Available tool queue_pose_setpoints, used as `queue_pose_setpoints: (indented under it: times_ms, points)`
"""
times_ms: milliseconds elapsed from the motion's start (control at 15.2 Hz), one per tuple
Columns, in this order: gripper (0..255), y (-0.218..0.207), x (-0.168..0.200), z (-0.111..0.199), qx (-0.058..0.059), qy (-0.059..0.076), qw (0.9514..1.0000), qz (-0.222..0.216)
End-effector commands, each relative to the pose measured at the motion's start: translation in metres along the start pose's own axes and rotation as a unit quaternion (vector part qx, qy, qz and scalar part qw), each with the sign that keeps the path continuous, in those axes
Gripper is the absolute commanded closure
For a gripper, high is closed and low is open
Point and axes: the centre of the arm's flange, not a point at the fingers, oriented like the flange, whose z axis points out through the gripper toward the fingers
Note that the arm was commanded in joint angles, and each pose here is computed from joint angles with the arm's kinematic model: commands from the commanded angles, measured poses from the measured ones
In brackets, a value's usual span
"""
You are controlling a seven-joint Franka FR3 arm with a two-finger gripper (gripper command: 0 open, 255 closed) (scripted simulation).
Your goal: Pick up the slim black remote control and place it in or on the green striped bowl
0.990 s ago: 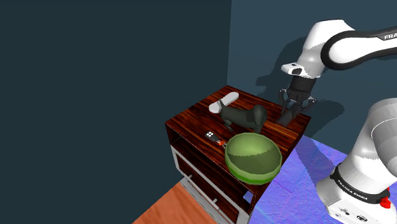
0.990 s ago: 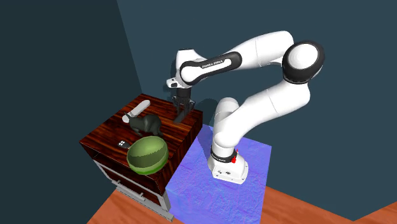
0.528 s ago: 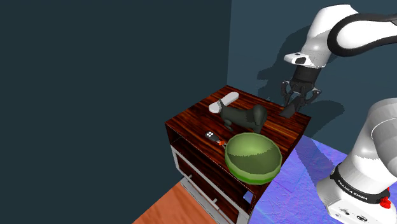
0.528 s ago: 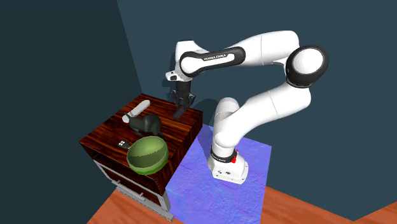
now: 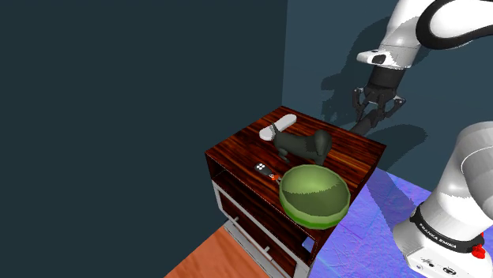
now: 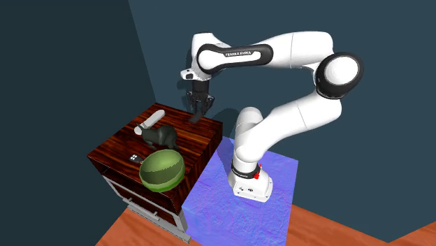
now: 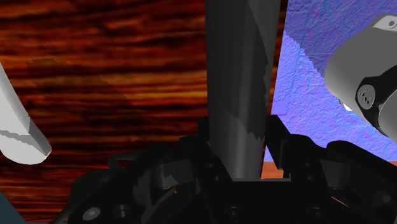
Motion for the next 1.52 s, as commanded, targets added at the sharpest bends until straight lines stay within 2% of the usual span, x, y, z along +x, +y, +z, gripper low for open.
queue_pose_setpoints:
  times_ms: [0,396,1452]
  points:
    - [255,0.0,0.002,-0.01,0.0,0.0,1.0,0.0]
    - [255,-0.001,0.009,-0.037,0.0,0.0,1.0,0.0]
    - [255,-0.007,0.212,0.018,0.0,0.0,1.0,0.0]
